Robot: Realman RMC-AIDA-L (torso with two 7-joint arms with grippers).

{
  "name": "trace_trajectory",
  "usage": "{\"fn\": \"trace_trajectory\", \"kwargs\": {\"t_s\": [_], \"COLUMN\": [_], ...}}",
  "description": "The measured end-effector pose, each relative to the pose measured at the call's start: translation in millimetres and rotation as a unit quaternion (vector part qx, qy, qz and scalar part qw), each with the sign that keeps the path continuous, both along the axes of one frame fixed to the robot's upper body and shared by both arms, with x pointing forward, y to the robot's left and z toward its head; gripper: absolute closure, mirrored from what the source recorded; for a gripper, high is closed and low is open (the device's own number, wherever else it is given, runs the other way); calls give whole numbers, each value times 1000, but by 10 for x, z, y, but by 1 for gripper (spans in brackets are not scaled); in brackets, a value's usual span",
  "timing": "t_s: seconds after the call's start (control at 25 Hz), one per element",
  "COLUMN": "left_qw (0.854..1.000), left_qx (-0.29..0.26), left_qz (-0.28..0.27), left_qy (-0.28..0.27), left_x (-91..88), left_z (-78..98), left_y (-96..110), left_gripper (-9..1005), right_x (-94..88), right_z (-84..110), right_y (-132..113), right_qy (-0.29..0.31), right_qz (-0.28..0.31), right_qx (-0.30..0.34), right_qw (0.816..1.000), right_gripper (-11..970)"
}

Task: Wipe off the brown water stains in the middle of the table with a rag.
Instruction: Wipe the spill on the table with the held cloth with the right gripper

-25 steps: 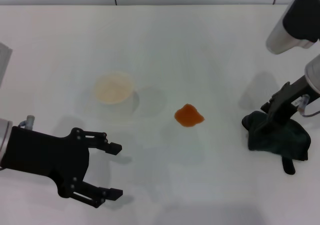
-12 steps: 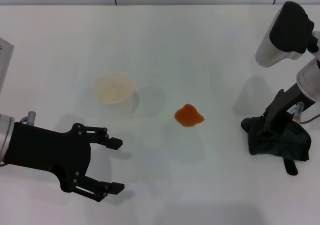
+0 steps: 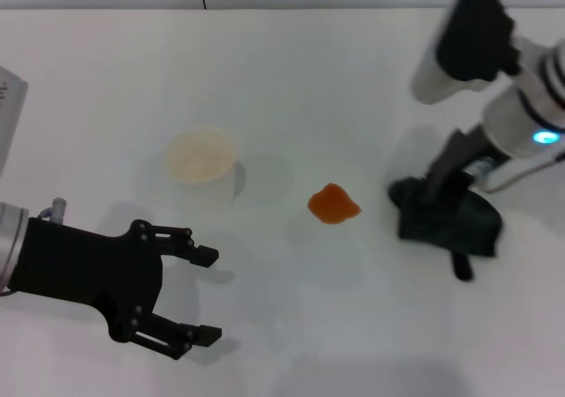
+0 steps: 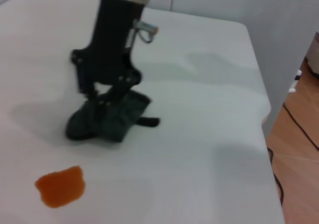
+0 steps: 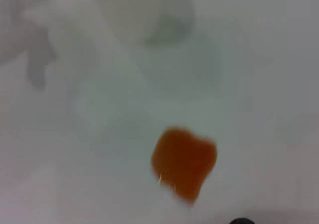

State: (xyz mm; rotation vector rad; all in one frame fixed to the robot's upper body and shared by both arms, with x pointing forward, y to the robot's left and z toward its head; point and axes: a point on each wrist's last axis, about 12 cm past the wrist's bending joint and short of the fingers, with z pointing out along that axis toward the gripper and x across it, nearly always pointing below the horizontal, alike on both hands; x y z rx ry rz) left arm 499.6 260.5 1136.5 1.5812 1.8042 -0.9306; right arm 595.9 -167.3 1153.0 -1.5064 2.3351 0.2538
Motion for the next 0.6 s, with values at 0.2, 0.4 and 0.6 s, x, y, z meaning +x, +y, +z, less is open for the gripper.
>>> {"fn": "trace_trajectory", "kwargs": {"t_s": [0.2, 0.4, 0.6], "left_qw": [1000, 1000, 1000], "left_qx": [0, 0, -3], "left_qz": [-9, -15, -15], "left_qy": [2, 3, 4], "left_x": [-6, -7, -16], "left_z": [-7, -8, -11], "left_y": [-38, -67, -69], "left_gripper": [102, 103, 103], "right_x": [223, 334, 174], "right_z": [-1, -41, -56], "right_y": [357, 634, 870], "right_qy": [-38, -58, -50], "right_qz": [19, 43, 90], "right_qx": [18, 16, 28], "right_qw": [999, 997, 994], "right_gripper": [854, 866, 866]}}
